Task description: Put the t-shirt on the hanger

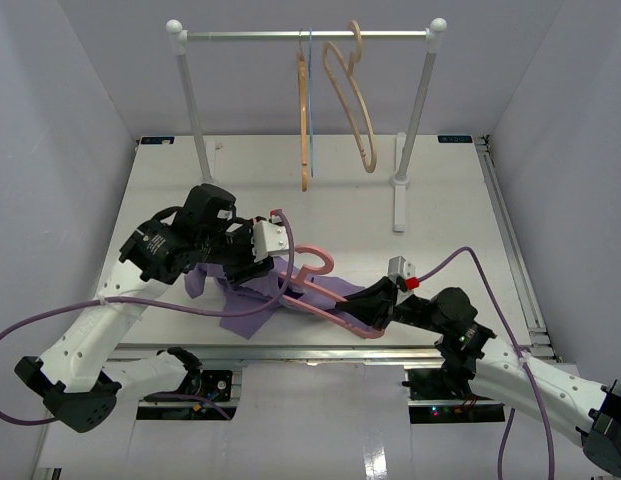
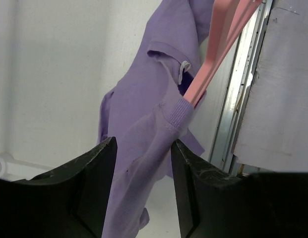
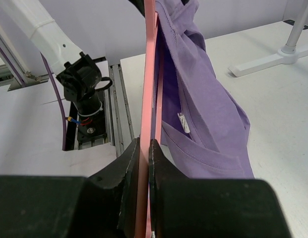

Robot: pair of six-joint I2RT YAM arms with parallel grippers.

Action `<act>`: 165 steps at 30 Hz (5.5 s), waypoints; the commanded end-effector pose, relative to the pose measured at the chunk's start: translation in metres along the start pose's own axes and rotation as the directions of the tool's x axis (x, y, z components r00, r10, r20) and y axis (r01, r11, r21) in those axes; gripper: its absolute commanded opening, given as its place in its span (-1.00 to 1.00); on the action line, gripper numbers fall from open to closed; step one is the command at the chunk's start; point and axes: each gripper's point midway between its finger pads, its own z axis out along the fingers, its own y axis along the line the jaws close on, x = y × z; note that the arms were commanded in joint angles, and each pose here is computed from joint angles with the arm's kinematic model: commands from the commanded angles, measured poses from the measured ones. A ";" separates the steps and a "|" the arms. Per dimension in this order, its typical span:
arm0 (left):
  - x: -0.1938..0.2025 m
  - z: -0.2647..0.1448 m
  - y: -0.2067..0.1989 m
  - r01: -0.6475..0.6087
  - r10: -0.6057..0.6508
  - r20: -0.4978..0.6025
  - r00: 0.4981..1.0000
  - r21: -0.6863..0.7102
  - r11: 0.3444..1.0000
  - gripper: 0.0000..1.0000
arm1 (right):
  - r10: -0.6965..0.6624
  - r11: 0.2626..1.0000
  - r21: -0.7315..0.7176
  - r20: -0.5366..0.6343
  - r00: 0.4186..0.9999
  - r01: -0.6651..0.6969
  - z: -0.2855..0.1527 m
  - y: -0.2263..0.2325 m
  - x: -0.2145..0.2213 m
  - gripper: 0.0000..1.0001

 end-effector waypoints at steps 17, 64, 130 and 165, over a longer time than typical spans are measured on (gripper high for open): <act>-0.021 0.024 -0.064 0.066 -0.116 0.102 0.988 0.400 0.914 -0.54 | -0.123 0.992 -0.022 0.141 0.982 0.128 0.021 0.003 -0.072 -0.84; -0.035 -0.029 -0.001 0.429 -0.333 0.430 0.839 -0.147 0.891 -1.00 | 0.119 0.857 0.497 0.069 0.990 -0.138 0.005 -0.087 -0.042 0.21; -0.003 0.001 -0.028 0.458 -0.403 0.381 0.832 -0.064 0.886 -1.00 | 0.248 0.349 0.901 0.177 0.953 -0.258 -0.034 -0.180 0.005 -0.85; -0.018 0.074 -0.029 0.364 -0.399 0.221 0.890 0.183 0.913 -1.00 | 0.096 0.946 0.324 -0.362 0.927 0.028 0.006 -0.054 -0.065 -0.55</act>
